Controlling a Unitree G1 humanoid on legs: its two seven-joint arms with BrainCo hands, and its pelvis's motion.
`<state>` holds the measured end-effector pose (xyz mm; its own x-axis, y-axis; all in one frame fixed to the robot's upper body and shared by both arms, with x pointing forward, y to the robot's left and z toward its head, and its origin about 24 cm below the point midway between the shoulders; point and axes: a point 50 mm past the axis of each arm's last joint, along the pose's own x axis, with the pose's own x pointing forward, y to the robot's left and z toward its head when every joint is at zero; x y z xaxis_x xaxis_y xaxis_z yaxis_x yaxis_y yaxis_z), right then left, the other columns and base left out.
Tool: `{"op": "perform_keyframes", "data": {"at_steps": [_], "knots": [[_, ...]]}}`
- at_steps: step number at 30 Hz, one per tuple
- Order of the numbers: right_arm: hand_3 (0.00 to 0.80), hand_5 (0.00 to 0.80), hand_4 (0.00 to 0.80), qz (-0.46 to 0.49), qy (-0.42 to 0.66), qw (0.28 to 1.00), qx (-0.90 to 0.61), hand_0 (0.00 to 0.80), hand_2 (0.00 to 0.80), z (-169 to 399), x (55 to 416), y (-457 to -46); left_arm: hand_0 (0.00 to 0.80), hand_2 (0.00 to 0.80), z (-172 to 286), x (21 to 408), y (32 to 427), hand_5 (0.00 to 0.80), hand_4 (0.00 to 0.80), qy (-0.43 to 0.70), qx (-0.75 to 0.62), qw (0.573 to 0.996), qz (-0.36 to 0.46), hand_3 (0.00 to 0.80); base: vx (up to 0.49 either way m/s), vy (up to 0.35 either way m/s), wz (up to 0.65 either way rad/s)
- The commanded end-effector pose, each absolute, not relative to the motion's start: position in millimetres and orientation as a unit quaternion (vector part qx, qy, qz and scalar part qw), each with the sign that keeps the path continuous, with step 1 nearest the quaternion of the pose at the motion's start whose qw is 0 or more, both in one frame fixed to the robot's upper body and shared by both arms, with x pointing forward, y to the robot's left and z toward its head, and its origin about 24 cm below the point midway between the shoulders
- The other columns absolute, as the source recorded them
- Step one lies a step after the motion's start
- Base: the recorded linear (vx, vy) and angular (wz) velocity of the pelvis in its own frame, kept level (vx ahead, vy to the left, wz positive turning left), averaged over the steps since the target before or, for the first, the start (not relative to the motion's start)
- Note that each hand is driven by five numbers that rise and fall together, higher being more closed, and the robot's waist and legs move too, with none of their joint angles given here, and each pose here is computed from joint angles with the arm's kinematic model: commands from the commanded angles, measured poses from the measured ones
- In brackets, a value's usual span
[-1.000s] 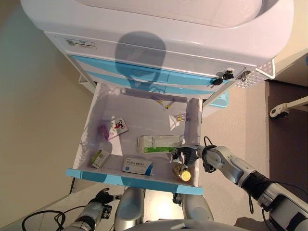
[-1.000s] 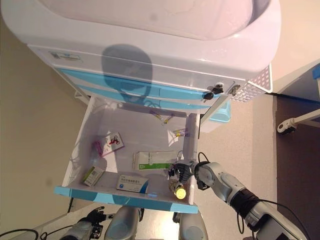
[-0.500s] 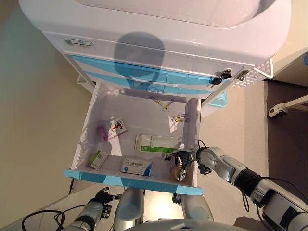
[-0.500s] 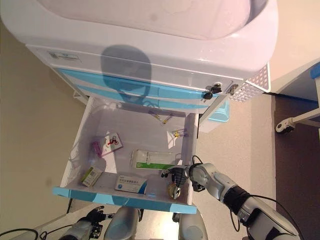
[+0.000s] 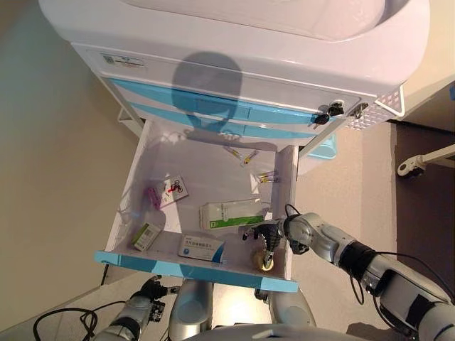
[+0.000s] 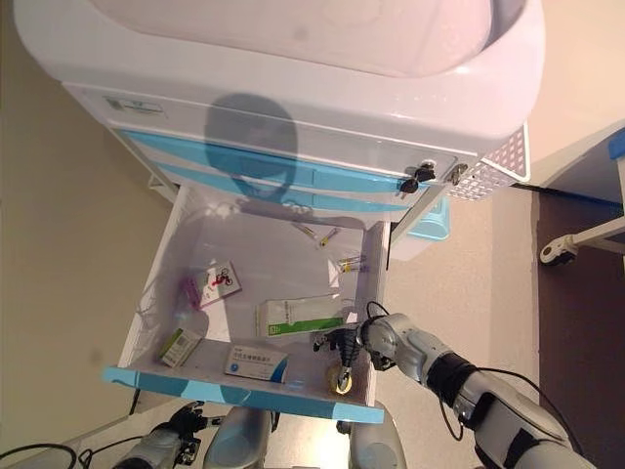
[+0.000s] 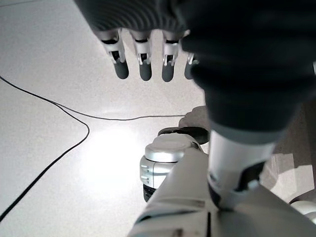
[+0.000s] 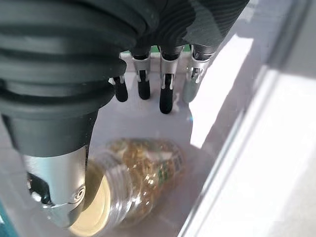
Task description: Open the drawer and pick up the medicine
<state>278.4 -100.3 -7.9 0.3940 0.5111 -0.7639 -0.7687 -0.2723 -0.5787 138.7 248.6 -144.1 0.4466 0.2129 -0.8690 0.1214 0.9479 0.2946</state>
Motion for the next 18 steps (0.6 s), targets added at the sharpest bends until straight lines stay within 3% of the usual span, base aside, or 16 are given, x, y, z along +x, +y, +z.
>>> {"op": "perform_keyframes", "data": {"at_steps": [1, 12, 18], "knots": [[0.000, 0.000, 0.000, 0.569, 0.112, 0.520, -0.627, 0.000, 0.000, -20.1, 267.7, -98.2, 0.000, 0.000, -145.5, 138.3, 243.5, 0.000, 0.000, 0.526, 0.172, 0.833, 0.001, 0.000, 0.000, 0.000, 0.00], [0.000, 0.000, 0.000, 0.594, 0.150, 0.456, -0.646, 0.000, 0.000, -33.1, 264.7, -105.3, 0.000, 0.000, -143.4, 144.6, 243.7, 0.000, 0.000, 0.521, 0.179, 0.835, -0.006, 0.000, 0.003, 0.000, 0.01], [0.000, 0.000, 0.000, 0.612, 0.204, 0.455, -0.613, 0.000, 0.000, -38.5, 261.1, -115.7, 0.000, 0.000, -143.0, 143.9, 246.2, 0.000, 0.000, 0.522, 0.177, 0.834, -0.009, 0.000, 0.000, 0.000, 0.00]]}}
